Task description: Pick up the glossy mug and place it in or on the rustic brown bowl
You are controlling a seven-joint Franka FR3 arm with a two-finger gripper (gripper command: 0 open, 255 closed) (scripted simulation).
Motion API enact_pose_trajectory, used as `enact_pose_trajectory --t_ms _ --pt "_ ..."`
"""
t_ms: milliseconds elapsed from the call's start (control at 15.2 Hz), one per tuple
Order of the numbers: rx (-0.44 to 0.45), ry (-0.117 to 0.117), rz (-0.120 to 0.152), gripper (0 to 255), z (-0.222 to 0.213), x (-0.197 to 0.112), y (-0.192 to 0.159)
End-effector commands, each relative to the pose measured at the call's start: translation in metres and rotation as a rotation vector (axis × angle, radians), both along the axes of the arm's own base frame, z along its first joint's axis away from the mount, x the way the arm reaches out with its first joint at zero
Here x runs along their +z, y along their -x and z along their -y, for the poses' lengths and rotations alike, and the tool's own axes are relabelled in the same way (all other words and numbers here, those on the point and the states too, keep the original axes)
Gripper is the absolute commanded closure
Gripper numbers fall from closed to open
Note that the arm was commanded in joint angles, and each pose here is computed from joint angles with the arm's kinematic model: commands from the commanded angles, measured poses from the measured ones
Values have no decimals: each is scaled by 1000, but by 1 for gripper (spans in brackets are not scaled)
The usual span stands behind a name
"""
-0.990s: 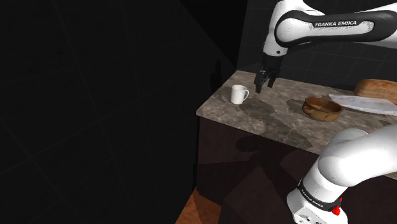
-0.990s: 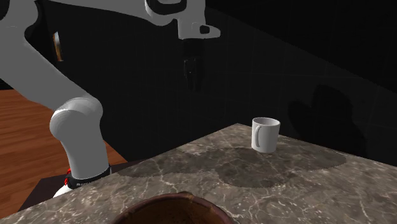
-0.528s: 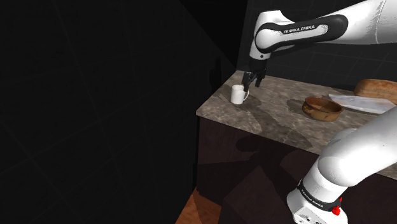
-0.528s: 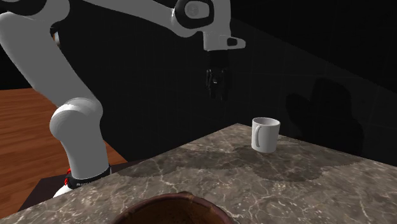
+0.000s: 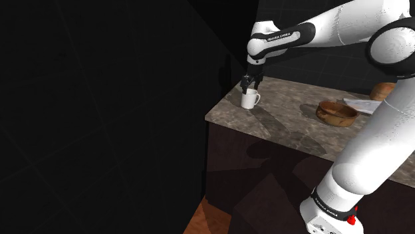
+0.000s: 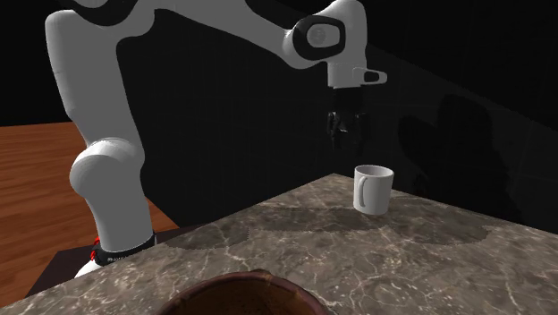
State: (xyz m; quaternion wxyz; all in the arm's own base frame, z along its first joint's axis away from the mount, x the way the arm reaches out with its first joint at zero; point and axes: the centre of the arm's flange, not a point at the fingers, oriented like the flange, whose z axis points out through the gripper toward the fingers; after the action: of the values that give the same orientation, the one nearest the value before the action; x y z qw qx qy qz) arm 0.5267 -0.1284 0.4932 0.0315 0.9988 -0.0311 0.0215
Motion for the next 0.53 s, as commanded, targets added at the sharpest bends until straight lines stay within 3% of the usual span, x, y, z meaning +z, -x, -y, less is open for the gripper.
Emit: enact_pose_trajectory --t_ms 0,132,462 --pt "0 4 4 0 10 -13 -21" --pt "0 6 7 0 17 -20 -39" --pt "0 6 7 0 19 -47 -40"
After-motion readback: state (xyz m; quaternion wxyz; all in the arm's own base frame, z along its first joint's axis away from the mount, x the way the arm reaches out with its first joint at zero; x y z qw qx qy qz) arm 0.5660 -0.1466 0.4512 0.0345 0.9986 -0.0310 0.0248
